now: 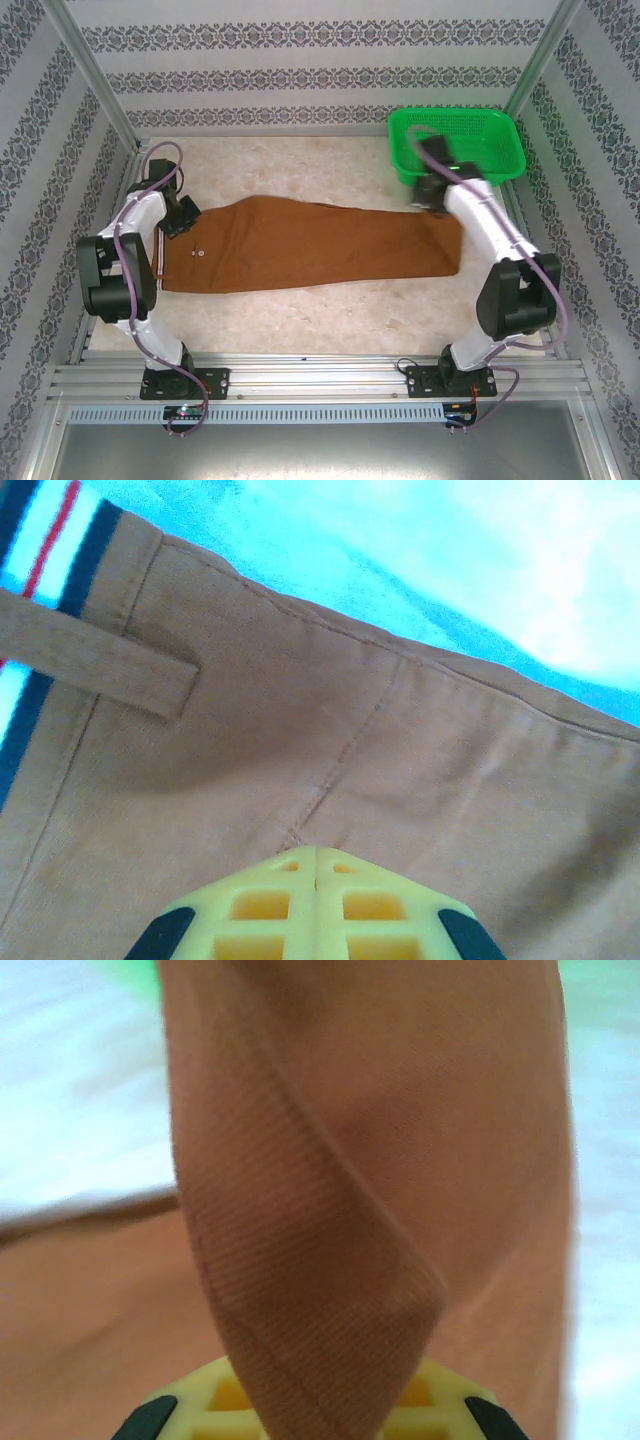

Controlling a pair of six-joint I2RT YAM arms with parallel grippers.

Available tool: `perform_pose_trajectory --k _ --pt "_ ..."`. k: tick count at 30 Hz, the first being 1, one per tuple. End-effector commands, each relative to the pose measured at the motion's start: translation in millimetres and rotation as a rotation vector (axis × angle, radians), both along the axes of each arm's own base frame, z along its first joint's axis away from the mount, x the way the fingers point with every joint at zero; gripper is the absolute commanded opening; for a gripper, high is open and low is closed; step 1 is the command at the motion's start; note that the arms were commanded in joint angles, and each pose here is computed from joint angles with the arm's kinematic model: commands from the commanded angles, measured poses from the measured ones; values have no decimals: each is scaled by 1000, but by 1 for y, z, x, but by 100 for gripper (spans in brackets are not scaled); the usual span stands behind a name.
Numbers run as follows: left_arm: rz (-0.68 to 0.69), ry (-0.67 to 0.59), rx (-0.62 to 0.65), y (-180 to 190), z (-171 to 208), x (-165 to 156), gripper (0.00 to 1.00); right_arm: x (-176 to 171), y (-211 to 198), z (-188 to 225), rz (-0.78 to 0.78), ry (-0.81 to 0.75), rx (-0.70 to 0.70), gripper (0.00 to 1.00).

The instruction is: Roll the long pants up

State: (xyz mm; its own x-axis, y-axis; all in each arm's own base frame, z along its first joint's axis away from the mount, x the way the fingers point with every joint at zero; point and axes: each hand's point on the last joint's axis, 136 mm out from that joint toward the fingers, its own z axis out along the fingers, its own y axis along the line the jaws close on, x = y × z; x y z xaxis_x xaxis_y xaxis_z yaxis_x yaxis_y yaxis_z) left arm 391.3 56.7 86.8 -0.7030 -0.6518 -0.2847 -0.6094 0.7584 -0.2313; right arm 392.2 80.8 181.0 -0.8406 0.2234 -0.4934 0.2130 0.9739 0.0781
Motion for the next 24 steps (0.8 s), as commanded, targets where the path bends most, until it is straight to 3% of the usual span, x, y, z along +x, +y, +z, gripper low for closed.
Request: perform_pose_trajectory --k 1,4,7,13,14,15,16,18,21,24 --pt "-12 -57 -11 -3 12 -7 16 -26 106 26 223 15 114 0" --pt "-31 -174 -62 -15 20 -6 28 -47 197 24 432 69 151 0" --pt "-34 -205 -84 -19 23 -9 27 -69 266 11 588 130 194 0" --pt "-47 -180 -65 -18 25 -22 23 -91 352 -24 754 218 263 0" --pt "-52 -181 -66 -19 25 -22 23 -92 361 -26 769 228 287 14" --pt "-57 -179 -73 -20 23 -24 23 -92 367 -27 772 238 319 40" --pt "-66 -189 -86 -23 23 -23 23 -91 371 -25 775 247 362 55" --pt "-87 -206 -129 -32 22 -20 23 -83 359 -12 730 223 392 97" --pt "-153 -234 -212 -53 18 -12 30 -71 313 2 644 164 392 98" --pt "-237 -211 -262 -77 4 -10 58 -70 266 -5 582 172 378 98"
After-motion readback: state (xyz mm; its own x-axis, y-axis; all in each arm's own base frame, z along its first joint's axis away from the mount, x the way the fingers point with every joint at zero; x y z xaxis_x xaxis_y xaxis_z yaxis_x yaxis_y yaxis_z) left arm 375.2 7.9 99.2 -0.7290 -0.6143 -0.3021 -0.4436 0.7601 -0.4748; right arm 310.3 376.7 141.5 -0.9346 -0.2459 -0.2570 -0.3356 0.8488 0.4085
